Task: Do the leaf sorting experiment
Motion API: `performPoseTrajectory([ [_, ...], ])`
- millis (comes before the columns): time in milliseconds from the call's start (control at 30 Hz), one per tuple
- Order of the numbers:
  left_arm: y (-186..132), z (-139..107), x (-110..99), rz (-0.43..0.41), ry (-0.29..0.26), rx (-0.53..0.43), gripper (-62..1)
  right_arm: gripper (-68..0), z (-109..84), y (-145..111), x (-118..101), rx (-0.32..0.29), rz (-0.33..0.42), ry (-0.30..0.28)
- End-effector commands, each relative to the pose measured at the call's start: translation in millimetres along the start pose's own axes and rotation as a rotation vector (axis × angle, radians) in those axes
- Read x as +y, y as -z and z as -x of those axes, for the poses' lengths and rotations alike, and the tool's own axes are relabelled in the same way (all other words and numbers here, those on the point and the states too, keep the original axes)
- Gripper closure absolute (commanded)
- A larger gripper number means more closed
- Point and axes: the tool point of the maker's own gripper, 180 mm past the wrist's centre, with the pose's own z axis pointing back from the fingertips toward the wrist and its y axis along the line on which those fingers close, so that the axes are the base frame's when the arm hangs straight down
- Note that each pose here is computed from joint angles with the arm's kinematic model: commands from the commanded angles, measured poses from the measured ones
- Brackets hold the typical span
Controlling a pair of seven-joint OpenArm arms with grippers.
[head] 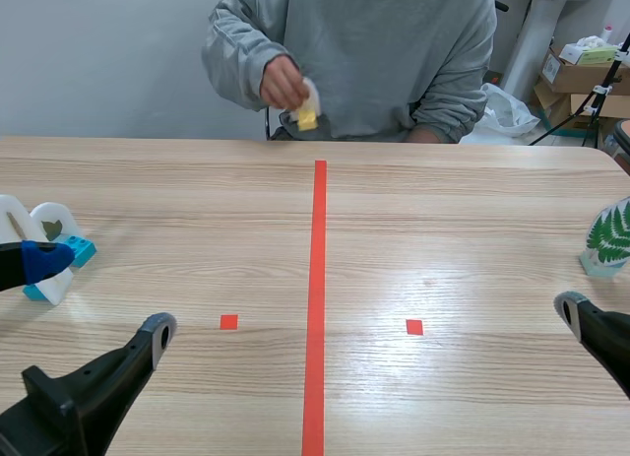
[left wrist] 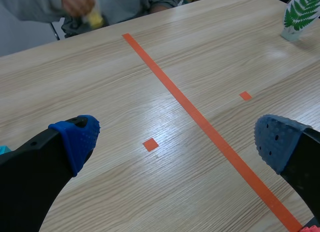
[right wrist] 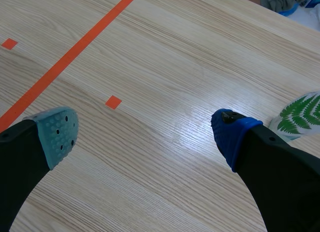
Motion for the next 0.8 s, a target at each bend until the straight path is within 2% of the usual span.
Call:
performPoseTrajectory([
  [0,1,-10,0,-0.002,-0.001,-0.037,-62.3,-54.3,-10.3,0,2,-0.030,-0.015,-0.016],
  [300,1,-11,0,-0.002,0.000,-0.038,-62.3,-54.3,-9.8,0,2,-0.027,-0.015,-0.018],
  [400,1,-11,0,-0.002,0.000,-0.038,-62.3,-54.3,-15.9,0,2,-0.061,-0.012,-0.054],
  [500,1,-11,0,-0.002,0.000,-0.038,-62.3,-54.3,-19.3,0,2,-0.081,-0.011,-0.114],
  [633,1,-11,0,-0.002,0.000,-0.038,-62.3,-54.3,-15.8,0,3,-0.063,-0.015,-0.176],
  [767,1,-11,0,-0.002,0.000,-0.038,-62.3,-54.3,-10.9,6,17,-0.048,-0.055,-0.186],
])
